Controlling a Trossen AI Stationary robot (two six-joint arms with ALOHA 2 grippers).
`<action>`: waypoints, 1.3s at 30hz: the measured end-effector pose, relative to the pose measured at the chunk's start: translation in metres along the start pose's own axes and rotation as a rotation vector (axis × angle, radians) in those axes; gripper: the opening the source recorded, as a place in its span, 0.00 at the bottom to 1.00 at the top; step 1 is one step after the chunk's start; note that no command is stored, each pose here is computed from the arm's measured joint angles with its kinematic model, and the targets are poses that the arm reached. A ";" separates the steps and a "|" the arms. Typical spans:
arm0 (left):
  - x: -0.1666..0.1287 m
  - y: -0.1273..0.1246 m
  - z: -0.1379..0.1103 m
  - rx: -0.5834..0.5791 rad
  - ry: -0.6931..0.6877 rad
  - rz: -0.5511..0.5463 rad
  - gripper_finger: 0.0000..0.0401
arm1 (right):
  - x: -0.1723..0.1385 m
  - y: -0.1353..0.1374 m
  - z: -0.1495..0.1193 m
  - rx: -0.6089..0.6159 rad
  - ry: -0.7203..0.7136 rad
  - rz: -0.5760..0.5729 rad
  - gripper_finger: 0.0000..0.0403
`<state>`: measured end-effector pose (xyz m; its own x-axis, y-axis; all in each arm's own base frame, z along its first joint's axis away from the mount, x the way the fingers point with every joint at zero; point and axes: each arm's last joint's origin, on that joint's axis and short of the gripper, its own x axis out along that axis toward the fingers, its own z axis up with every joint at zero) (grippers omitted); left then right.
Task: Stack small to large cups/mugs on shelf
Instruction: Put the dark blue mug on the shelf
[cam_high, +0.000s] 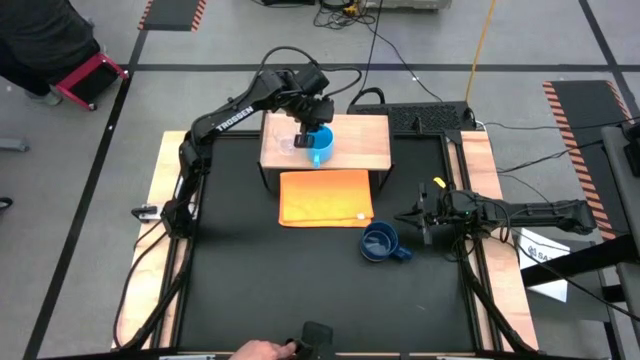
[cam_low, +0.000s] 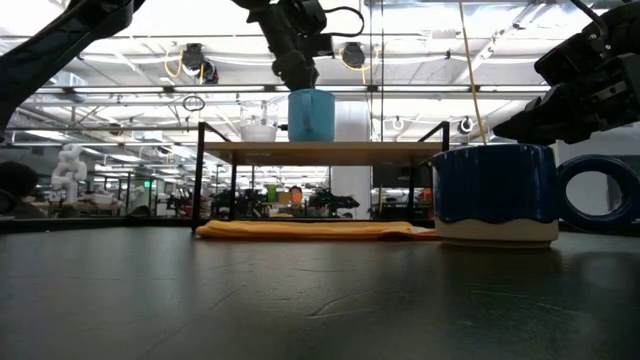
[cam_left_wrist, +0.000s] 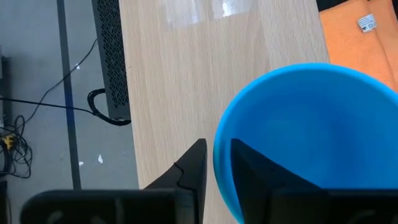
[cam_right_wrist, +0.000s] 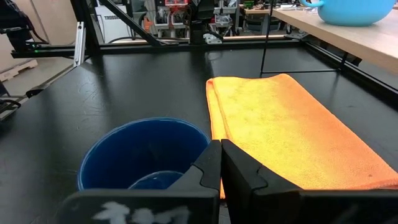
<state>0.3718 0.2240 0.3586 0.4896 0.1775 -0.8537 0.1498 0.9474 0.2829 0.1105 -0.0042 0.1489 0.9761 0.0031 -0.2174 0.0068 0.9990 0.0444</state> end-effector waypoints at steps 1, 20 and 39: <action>0.000 0.000 0.000 -0.003 0.000 0.000 0.19 | 0.000 0.000 0.000 0.000 0.000 0.000 0.00; 0.000 0.000 0.000 -0.068 0.006 0.006 0.30 | 0.000 0.000 0.000 0.000 -0.001 -0.001 0.00; -0.005 -0.003 0.003 -0.066 0.025 0.046 0.54 | 0.000 0.000 0.000 -0.004 0.000 0.000 0.00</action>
<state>0.3717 0.2192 0.3630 0.4730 0.2266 -0.8514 0.0707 0.9535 0.2931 0.1105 -0.0043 0.1489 0.9761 0.0026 -0.2174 0.0063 0.9992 0.0402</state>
